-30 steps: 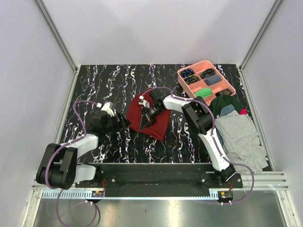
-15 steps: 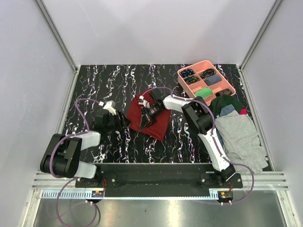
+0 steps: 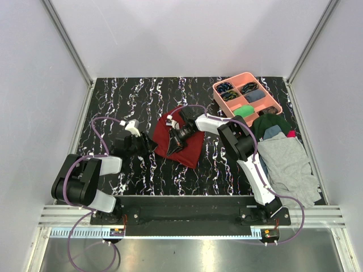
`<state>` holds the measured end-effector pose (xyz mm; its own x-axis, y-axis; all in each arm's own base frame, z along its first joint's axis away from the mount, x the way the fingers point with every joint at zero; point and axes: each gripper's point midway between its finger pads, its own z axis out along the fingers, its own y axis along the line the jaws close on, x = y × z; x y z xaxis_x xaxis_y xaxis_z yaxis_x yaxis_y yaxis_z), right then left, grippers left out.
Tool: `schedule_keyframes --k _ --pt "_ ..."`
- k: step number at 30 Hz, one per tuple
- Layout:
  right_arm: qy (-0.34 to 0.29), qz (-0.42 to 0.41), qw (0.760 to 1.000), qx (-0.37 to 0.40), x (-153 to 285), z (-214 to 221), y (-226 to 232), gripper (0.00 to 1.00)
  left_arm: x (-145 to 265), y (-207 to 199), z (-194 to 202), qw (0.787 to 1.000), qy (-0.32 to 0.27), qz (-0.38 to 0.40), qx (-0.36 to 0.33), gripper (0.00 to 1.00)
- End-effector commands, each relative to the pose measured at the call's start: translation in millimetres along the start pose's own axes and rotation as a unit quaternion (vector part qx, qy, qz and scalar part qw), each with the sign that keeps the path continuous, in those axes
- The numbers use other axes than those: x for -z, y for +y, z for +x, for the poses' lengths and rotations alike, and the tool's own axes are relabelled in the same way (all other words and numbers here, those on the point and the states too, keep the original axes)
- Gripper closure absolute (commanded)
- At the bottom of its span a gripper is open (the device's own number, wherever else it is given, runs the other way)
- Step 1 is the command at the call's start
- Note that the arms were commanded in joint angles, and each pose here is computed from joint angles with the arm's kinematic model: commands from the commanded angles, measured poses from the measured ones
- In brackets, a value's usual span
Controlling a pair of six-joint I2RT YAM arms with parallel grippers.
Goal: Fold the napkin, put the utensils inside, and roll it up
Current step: Roll the napkin with the utensil
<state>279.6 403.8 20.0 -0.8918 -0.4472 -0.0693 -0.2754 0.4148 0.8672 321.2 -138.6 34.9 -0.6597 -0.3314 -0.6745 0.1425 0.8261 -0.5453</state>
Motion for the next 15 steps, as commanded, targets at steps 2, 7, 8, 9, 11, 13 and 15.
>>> schedule_keyframes --k 2,7,8,9,11,13,15 --pt "-0.004 -0.007 1.000 -0.001 2 -7 1 1.00 -5 -12 -22 0.999 -0.036 0.029 -0.014 0.64" --pt "-0.004 -0.008 1.000 0.001 3 -7 4 1.00 -7 -9 -18 0.999 -0.026 0.022 -0.007 0.79" --pt "-0.006 -0.008 1.000 0.004 4 -9 7 1.00 -8 -8 -19 0.999 -0.025 0.019 -0.007 0.82" --pt "-0.008 -0.008 1.000 0.007 6 -9 9 1.00 -8 -7 -19 1.000 -0.023 0.015 -0.005 0.85" --pt "-0.017 -0.005 1.000 0.019 11 -13 18 0.99 -8 -4 -19 1.000 -0.015 0.002 -0.003 0.94" --pt "-0.024 -0.002 0.999 0.031 16 -15 24 0.90 -6 2 -14 1.000 0.001 -0.016 -0.002 1.00" --pt "-0.033 -0.002 0.998 0.054 24 -17 38 0.82 -3 5 -13 1.000 0.009 -0.030 -0.001 1.00"
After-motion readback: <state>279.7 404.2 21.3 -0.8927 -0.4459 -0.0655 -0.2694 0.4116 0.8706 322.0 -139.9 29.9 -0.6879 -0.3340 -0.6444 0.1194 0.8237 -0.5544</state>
